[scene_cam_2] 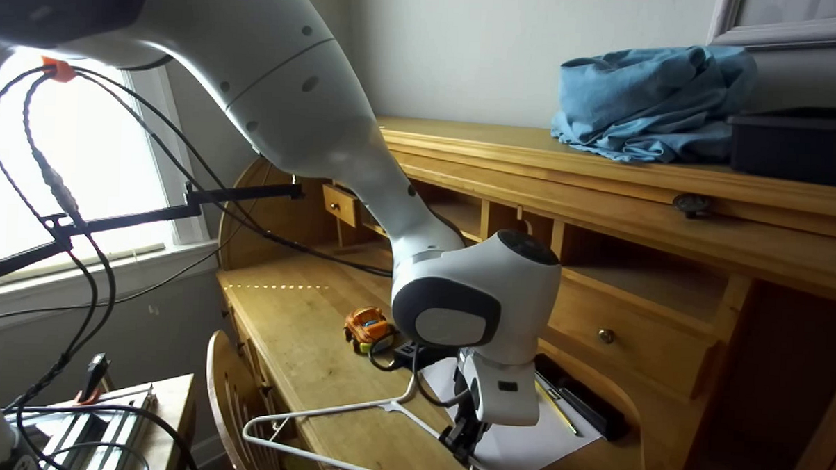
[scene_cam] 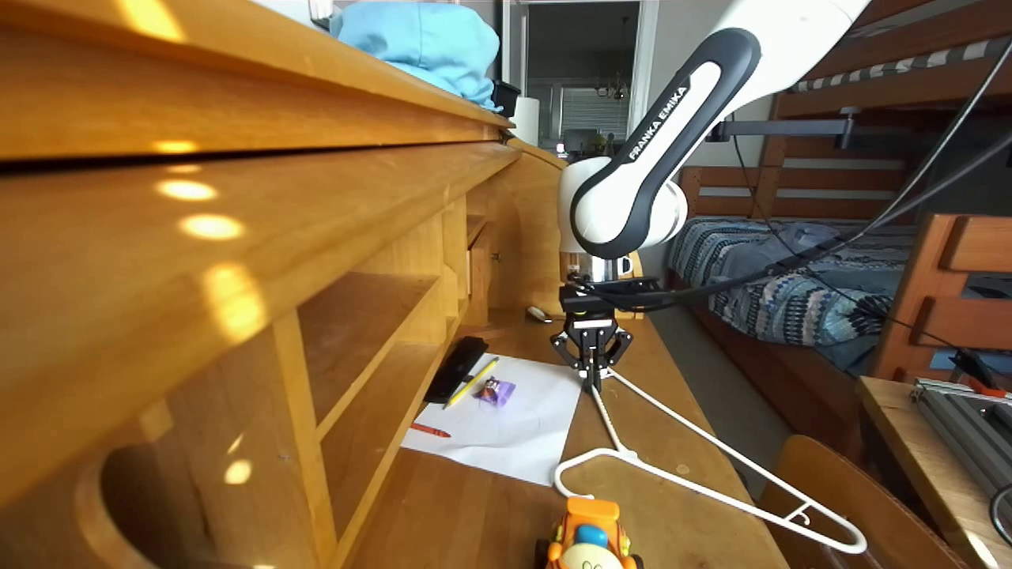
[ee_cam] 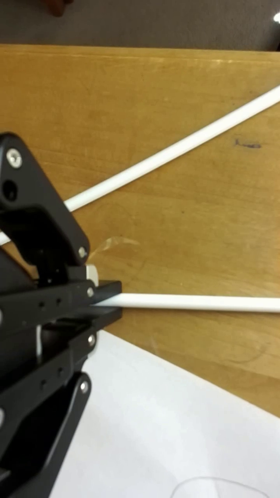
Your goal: Pick up and hang the clothing hanger on the desk
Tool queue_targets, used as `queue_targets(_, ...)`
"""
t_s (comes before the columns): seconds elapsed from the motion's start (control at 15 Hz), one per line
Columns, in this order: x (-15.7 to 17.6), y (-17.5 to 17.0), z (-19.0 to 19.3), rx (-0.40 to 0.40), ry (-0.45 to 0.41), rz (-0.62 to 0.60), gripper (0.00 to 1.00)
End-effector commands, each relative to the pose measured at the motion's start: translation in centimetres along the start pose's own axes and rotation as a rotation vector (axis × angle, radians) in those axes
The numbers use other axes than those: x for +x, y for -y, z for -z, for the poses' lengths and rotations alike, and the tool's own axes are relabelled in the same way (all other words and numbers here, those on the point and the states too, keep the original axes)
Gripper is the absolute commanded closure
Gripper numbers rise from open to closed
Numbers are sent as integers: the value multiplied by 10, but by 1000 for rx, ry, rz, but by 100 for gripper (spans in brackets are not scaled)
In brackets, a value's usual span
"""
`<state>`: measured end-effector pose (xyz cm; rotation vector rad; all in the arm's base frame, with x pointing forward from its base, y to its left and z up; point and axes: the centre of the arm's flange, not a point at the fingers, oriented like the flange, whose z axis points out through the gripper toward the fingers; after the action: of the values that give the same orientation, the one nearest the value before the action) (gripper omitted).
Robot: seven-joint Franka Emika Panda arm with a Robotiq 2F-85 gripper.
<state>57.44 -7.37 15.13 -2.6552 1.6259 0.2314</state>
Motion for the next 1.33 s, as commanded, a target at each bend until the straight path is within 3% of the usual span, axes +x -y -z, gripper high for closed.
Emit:
queue_targets(0.0,-2,-5,15,47,1,-38,98)
queue_targets(0.73,0,-20,62,308,-43,-168,98)
queue_targets(1.0,-3,-28,71,350,-61,-187,98)
queue_targets(1.2,-8,-32,74,334,-28,-136,98)
queue_targets(1.27,1,-17,67,316,-61,-162,91)
